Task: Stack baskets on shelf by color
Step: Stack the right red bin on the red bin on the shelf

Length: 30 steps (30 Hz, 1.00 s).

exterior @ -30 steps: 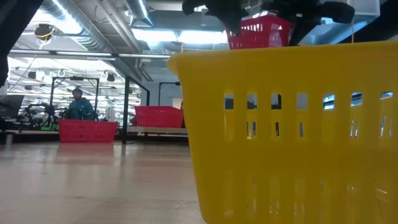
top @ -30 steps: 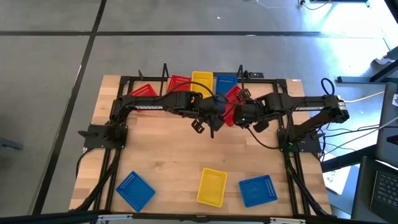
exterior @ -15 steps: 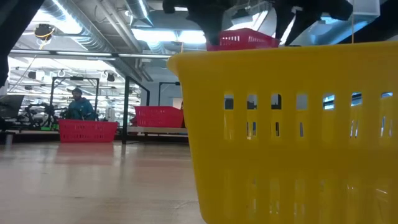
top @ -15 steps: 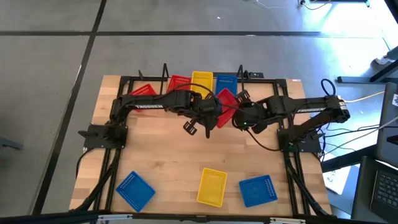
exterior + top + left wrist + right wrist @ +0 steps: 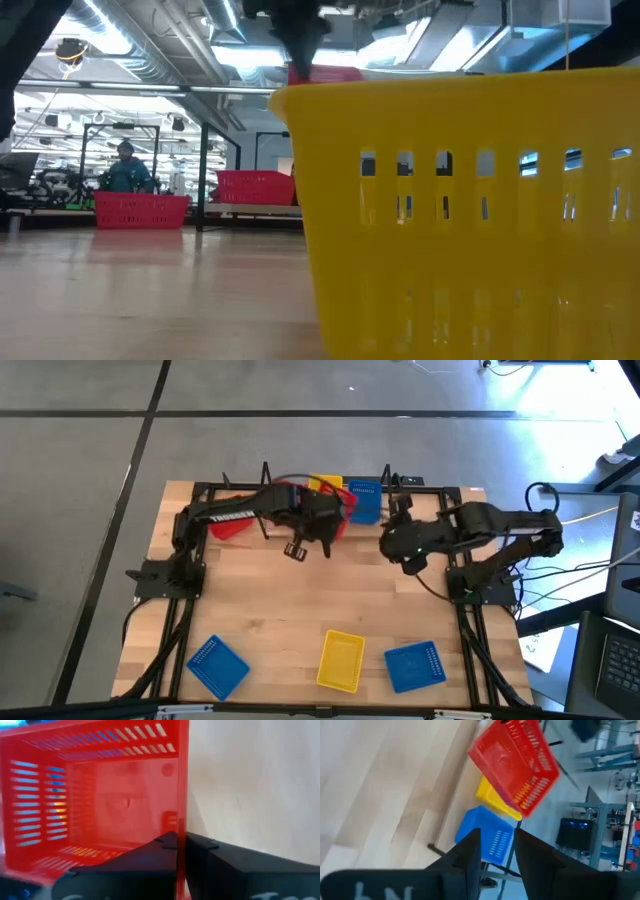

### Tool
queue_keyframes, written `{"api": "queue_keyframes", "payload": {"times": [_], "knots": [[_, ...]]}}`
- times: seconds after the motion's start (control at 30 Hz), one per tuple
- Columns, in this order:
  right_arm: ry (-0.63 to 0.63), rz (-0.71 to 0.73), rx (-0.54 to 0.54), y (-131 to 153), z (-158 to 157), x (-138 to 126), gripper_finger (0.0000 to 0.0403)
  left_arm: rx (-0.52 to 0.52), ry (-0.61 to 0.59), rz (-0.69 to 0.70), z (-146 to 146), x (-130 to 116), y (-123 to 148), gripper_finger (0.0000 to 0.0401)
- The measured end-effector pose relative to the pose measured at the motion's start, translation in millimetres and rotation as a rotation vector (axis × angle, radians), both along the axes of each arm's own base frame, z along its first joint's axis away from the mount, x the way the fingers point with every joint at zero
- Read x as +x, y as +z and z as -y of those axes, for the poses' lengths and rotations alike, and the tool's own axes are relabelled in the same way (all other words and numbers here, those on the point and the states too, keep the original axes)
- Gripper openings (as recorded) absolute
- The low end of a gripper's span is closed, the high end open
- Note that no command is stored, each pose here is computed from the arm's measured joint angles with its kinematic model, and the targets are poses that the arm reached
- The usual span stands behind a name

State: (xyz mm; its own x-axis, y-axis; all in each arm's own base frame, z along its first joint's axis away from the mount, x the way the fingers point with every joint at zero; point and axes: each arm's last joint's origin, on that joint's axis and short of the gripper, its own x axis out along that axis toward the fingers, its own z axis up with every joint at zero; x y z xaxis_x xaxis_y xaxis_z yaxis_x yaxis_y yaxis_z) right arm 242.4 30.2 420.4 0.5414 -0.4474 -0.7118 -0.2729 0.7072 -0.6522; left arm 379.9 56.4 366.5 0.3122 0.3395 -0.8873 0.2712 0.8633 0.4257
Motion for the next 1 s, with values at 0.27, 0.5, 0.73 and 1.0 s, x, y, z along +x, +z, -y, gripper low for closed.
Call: {"api": "queue_keyframes", "payload": {"times": [0.27, 0.5, 0.73, 1.0], "knots": [[-0.006, 0.105, 0.020, 28, 2, -8, 0.0119, -0.102, 0.239, -0.077, -52, -32, 3, 0.0000], [-0.006, 0.118, 0.023, 32, 2, -10, 0.0119, -0.159, 0.241, -0.101, -81, -44, 2, 0.0000], [-0.006, 0.117, 0.023, 32, 2, -10, 0.0119, -0.156, 0.210, -0.135, -95, -50, 1, 0.0000], [-0.006, 0.117, 0.023, 32, 2, -10, 0.0119, -0.207, 0.205, -0.195, -106, -54, -17, 0.0000]]}}
